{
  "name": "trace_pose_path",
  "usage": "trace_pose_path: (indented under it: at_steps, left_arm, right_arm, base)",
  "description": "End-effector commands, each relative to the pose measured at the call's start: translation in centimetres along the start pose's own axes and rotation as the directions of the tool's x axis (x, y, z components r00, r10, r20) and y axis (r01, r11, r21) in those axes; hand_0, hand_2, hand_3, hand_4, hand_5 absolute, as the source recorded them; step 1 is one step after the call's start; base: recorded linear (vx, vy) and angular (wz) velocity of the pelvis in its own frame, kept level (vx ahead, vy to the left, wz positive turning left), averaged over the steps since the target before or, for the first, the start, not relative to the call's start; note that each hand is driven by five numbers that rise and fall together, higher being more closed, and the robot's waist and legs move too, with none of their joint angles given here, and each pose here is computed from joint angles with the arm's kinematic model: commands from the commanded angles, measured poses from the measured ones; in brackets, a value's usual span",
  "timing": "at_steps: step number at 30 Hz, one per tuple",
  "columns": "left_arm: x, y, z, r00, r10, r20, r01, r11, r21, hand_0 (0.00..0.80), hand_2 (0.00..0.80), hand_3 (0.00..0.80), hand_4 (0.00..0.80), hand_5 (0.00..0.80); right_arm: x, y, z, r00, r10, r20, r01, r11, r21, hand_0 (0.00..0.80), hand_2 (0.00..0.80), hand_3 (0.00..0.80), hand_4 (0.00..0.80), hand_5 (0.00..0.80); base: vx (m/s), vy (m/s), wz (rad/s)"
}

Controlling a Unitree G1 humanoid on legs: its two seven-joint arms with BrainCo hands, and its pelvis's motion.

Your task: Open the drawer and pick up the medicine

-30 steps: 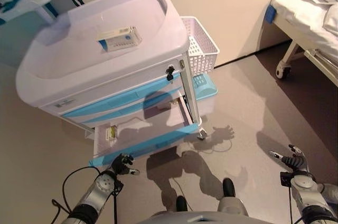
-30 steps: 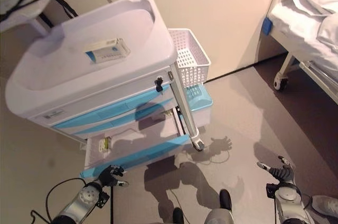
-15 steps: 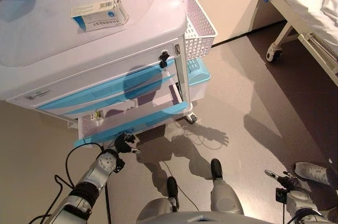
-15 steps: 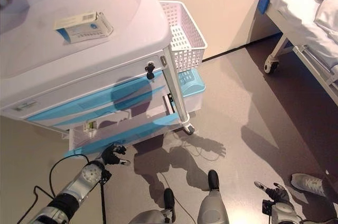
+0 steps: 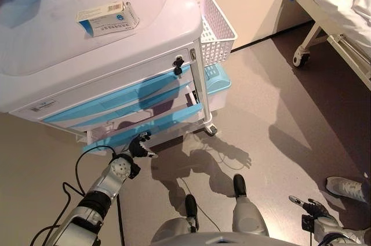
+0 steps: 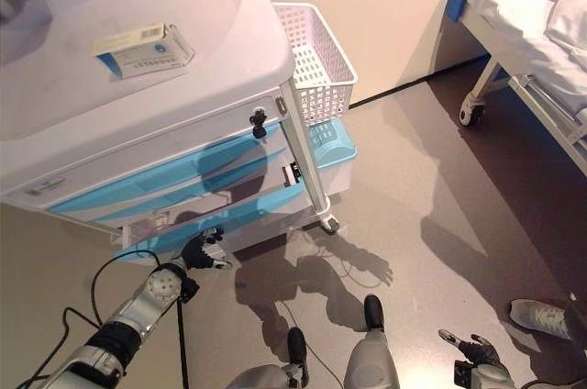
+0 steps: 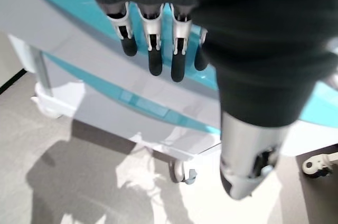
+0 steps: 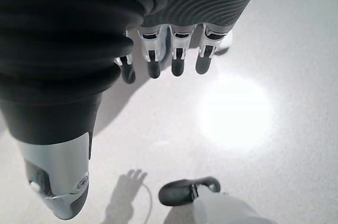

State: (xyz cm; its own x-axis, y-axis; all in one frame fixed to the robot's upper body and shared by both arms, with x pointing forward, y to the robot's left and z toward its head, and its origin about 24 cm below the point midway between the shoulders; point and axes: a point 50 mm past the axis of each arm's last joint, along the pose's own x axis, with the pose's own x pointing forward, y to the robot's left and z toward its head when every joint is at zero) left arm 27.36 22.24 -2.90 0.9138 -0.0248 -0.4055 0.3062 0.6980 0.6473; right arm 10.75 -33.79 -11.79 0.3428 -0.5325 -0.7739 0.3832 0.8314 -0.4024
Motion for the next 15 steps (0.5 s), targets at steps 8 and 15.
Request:
trace_pose_path:
  at_steps: [8,15]
  left_arm:
    - [1.0,8.8,3.1,0.969,0.216,0.117,-0.233,0.958,0.168,0.0,0.0,0.0,0.0,0.0]
    - [0.8,12.8,3.8,0.946,0.299,0.128,-0.322,0.917,0.237,0.0,0.0,0.0,0.0,0.0]
  right_arm:
    - [0.0,0.5,0.0,1.0,0.018,-0.009,-0.018,0.997,-0.072,0.0,0.0,0.0,0.0,0.0]
    - [0.0,1.2,0.8,0.999,0.042,0.019,-0.041,0.996,-0.084,0.0,0.0,0.0,0.0,0.0]
  base:
    - [-0.019,-0.006,-0.04]
    - [-0.041,-0.002,-0.02]
